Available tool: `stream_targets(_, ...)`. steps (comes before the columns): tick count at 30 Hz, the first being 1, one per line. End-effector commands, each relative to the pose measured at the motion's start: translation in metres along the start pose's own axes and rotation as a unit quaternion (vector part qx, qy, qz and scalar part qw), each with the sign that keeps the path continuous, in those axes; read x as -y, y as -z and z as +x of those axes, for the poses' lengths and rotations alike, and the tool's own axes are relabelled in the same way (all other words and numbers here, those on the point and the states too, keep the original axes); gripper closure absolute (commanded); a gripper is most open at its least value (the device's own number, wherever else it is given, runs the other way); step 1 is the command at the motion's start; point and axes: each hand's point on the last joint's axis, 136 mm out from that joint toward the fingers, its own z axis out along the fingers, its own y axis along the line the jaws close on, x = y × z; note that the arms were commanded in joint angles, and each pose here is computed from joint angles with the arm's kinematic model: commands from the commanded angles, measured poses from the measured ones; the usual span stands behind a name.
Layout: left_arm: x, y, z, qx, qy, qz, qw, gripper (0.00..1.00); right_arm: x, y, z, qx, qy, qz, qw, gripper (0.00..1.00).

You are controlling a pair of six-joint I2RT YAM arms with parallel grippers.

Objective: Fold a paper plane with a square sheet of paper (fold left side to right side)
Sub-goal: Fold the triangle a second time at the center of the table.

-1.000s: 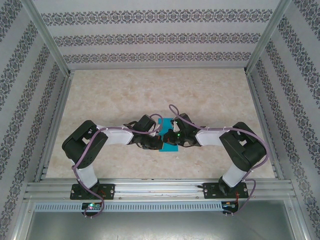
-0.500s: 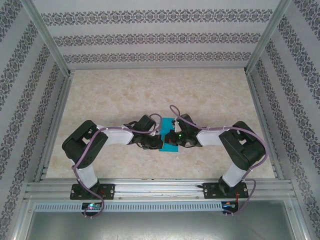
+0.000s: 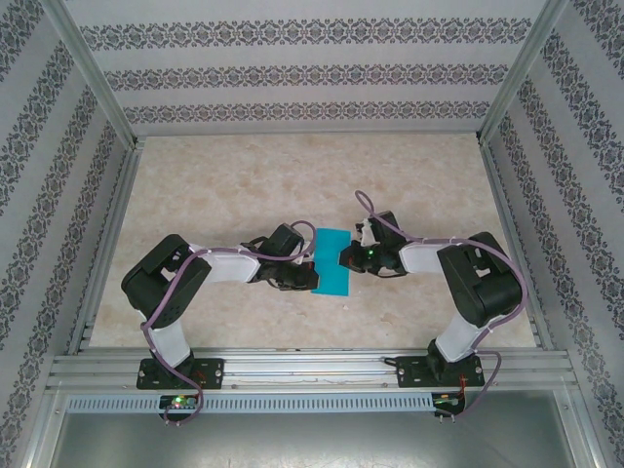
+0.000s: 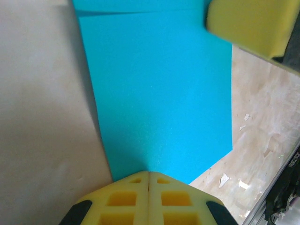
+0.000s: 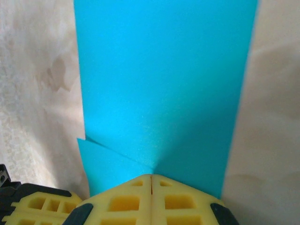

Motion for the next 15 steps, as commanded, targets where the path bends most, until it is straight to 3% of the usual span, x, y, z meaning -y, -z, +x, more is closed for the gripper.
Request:
stream_targets(1,-0.057,-0.008,0.046,-0.061,0.052,-0.099,0.992,1.0,0.046,0.004,-0.014,0.022,-0.021,0.072,0.997,1.0)
stream_targets(10,-0.04,-0.01,0.035,-0.047,0.04,-0.062,0.996,1.0,0.015,0.031,-0.032,0.051,-0.01,0.035,0.998,1.0)
stream_targets(15,-0.034,-0.01,0.03,-0.043,0.036,-0.053,0.997,1.0,-0.008,0.038,-0.02,0.05,-0.002,0.0,0.999,1.0)
